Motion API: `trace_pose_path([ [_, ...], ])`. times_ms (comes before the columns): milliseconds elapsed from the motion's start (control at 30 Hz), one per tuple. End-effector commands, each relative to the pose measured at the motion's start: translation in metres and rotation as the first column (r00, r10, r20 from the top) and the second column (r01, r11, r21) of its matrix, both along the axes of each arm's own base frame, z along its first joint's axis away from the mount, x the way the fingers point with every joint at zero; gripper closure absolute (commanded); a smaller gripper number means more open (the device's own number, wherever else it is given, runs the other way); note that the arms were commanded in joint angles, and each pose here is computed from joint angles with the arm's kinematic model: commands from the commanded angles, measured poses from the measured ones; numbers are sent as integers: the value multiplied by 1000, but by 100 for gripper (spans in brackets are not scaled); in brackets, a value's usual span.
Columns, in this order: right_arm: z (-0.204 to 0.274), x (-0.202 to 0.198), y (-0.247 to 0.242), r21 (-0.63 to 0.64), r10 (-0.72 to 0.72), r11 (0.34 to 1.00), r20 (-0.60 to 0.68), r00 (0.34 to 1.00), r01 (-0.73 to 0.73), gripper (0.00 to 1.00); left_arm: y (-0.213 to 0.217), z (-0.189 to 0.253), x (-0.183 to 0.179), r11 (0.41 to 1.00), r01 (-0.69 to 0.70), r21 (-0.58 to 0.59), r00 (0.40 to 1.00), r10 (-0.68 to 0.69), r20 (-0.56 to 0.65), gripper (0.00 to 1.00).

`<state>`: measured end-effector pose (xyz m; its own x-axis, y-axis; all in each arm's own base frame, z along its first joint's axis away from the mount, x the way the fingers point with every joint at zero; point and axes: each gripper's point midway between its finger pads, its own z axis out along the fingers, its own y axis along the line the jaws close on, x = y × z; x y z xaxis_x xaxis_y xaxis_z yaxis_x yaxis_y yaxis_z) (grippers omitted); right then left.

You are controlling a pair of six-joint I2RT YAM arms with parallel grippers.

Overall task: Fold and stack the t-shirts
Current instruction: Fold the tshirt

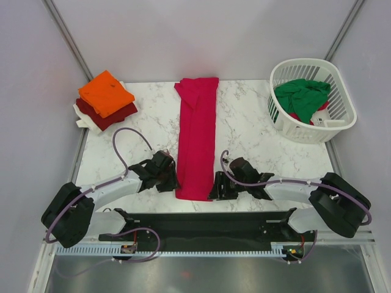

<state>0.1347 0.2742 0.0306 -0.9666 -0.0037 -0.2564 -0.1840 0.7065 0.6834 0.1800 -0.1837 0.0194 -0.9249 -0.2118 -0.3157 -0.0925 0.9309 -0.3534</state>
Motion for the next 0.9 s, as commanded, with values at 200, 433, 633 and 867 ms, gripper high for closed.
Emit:
trace_pose_path([
  [200,-26,-1,7,-1,-32,999,-25,999,32,55,-7,-9,-13,999,-1,-36,1000,0,-31,78],
  [433,-24,2,0,-18,-39,999,20,999,39,100,-18,-3,-21,997,34,-67,999,-37,-35,98],
  [633,-9,1,-33,-129,-80,987,90,993,91,100,-37,15,-43,993,65,-95,997,-69,-39,98],
  [867,15,-8,-49,-129,-88,986,116,989,103,100,-43,31,-55,991,61,-120,997,-66,-37,98],
])
